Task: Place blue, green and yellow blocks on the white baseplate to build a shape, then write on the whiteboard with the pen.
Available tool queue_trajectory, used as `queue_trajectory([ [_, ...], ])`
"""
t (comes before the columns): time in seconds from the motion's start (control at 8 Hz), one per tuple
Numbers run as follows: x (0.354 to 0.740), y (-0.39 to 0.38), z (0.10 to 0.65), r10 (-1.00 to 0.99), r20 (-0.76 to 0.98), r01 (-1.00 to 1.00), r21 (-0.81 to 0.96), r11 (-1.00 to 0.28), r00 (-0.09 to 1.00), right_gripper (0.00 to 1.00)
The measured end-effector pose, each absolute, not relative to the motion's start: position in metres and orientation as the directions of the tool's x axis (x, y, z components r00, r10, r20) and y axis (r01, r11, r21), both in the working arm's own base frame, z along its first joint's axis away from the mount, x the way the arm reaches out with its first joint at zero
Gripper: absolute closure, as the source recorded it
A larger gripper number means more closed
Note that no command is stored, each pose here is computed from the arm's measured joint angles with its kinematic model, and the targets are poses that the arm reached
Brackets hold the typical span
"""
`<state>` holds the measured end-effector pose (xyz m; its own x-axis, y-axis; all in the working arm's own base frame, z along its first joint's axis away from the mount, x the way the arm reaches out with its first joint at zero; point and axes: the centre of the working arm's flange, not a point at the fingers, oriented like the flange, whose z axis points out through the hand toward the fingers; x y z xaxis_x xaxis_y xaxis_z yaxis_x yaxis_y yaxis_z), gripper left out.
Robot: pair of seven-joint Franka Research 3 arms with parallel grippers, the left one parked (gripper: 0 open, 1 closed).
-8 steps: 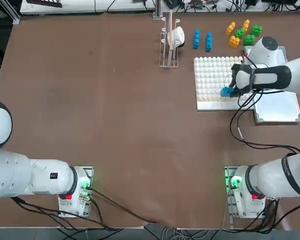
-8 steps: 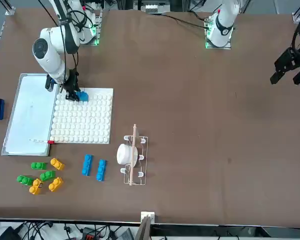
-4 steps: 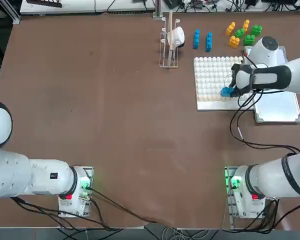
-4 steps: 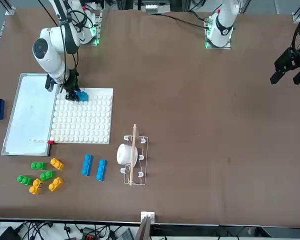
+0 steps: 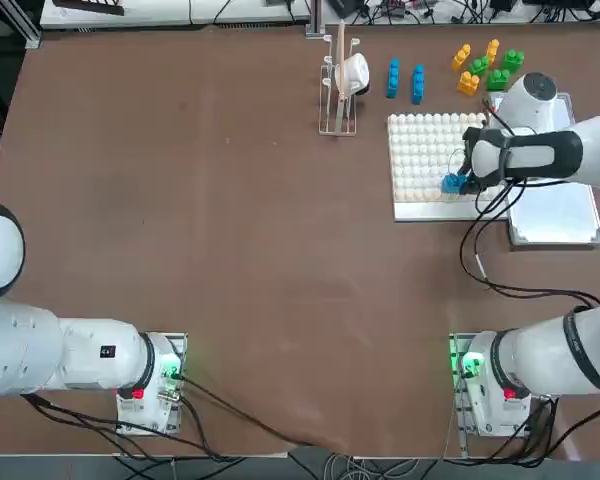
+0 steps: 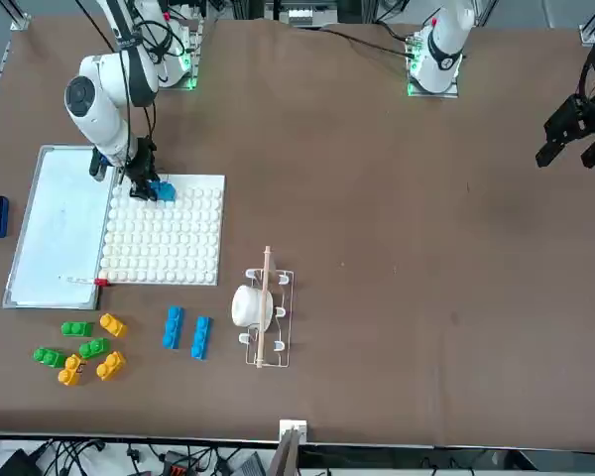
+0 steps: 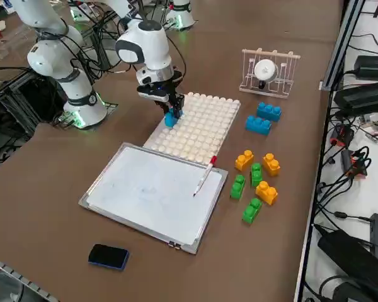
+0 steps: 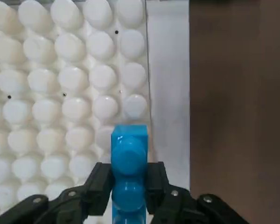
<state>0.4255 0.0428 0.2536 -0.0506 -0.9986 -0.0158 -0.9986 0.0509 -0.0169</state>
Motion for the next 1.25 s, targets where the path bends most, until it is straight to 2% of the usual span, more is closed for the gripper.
queue_trajectory([
  [1.25, 0.4279, 0.043, 0.2533, -0.997, -0.012, -0.997, 0.005, 0.08, -0.08, 0.59],
])
